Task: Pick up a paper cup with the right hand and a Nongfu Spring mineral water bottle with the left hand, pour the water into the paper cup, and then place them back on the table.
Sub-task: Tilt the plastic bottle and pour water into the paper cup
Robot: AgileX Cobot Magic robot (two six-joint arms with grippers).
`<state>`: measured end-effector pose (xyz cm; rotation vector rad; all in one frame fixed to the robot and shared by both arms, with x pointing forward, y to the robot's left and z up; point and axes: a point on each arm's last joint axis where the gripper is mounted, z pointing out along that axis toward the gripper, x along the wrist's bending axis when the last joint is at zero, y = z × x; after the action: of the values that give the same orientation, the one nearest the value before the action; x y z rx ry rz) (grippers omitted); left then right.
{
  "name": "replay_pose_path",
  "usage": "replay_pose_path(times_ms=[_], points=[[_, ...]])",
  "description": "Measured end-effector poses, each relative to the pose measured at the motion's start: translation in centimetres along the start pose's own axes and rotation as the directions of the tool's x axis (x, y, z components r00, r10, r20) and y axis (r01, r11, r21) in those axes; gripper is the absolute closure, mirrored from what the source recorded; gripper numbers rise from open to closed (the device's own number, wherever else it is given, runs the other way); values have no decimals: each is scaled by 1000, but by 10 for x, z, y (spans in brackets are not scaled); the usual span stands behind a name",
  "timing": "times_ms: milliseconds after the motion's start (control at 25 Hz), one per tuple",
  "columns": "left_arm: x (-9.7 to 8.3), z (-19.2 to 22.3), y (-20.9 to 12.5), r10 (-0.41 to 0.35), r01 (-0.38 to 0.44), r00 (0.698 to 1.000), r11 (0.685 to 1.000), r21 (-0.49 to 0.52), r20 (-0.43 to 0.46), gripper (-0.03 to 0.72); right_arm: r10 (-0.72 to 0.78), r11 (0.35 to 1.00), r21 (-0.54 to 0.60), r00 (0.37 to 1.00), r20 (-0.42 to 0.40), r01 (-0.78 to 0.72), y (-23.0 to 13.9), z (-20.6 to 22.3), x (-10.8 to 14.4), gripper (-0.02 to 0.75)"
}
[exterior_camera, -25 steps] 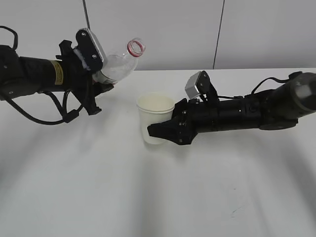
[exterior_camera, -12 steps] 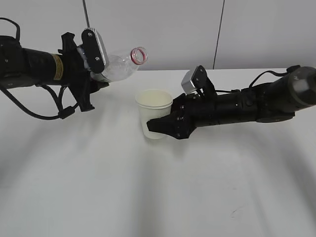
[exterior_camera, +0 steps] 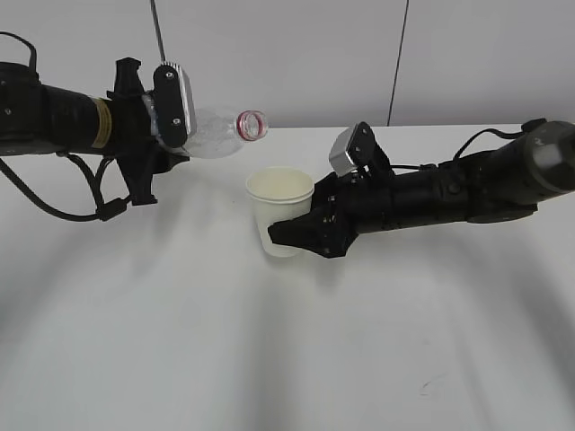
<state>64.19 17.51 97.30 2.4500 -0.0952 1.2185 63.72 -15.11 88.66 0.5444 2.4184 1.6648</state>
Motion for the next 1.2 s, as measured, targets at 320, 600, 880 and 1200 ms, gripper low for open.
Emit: replay_pose_path(times_ms=[320, 600, 880, 1200], points=[[6, 0, 0, 56, -56, 998, 998, 17, -11, 351, -6, 1000, -12, 999, -33, 6, 3, 5, 6, 216], [5, 1, 10, 154, -153, 988, 987, 52, 0, 351, -12, 1000, -10, 999, -49, 11, 4, 9, 11, 216], [3, 2, 13, 213, -214, 977, 974, 69, 10, 352, -12, 1000, 17, 1000, -20, 12, 2, 9, 8, 216], [4, 2, 9, 278, -278, 960, 954, 113, 20, 356, -12, 1000, 19, 1000, -18, 12, 1, 9, 8, 216]])
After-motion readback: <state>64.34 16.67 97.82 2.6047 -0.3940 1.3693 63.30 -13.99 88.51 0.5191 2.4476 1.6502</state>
